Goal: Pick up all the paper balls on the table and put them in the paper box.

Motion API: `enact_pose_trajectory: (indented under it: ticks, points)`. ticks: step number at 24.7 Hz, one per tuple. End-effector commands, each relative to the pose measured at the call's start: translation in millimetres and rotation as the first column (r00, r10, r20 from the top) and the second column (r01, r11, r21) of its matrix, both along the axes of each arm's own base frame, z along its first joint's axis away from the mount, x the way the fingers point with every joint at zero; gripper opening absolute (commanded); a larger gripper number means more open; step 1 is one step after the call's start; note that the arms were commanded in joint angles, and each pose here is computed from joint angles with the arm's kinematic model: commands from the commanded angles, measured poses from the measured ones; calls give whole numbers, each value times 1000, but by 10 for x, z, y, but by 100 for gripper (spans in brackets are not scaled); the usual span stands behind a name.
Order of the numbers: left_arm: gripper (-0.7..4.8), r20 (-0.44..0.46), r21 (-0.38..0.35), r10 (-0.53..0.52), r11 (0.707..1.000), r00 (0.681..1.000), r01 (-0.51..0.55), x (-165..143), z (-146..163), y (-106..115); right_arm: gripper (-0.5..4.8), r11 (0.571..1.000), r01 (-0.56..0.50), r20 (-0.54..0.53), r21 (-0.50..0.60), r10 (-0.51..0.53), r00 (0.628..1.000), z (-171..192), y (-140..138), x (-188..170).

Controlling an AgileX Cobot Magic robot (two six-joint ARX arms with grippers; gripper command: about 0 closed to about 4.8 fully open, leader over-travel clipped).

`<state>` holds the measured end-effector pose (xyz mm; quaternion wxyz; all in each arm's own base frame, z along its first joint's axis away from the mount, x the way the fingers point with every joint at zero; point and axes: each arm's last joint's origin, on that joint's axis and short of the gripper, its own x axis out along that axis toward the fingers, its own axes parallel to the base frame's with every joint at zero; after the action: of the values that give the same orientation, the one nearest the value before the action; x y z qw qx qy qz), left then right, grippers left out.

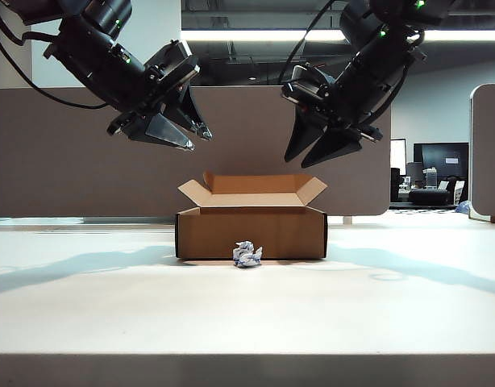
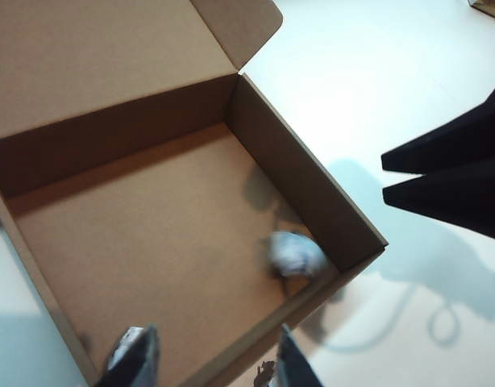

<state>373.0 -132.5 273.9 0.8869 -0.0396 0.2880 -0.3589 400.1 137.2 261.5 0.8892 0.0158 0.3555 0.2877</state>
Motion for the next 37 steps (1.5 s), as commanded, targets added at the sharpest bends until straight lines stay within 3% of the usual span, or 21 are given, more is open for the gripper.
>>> enact_pose_trajectory:
  ticks: [1,7,10,13,15,16,18,20,33,36,37]
  points:
    - [183,-2,0,-6,1000,1000,6,-33,59,9,183,999,-35,18,33,34,999,71,13,-14]
    - [183,1,36,-28,999,1000,28,-187,216,61,185,996,-86,-73,20,87,993,20,108,-127]
    - [183,6,39,-25,999,1000,25,-240,282,79,185,991,-134,-114,-23,130,985,-16,379,-278]
    - [183,-26,55,-15,998,1000,17,-255,254,89,185,977,-97,-111,-191,77,991,-75,662,-453]
    - [183,-33,98,14,995,999,-10,-262,231,103,186,943,-67,-73,-325,45,996,-143,891,-582]
    - [183,-32,103,21,995,999,-18,-261,230,106,192,937,-64,-69,-344,43,997,-169,939,-603]
    - [183,-33,103,22,994,999,-19,-261,230,106,252,918,-47,-57,-395,26,998,-241,1044,-648]
    - [183,-36,105,22,994,999,-18,-263,227,106,279,917,-35,-75,-397,6,997,-338,1101,-643]
    - [183,-31,120,43,992,999,-39,-259,225,113,278,941,-2,-111,-337,-38,993,-697,1172,-445]
    - [183,-28,123,39,992,999,-36,-259,225,112,256,943,-1,-127,-333,-44,991,-745,1145,-409]
    - [182,-20,131,33,991,999,-30,-259,224,113,211,944,0,-128,-331,-45,991,-751,1143,-404]
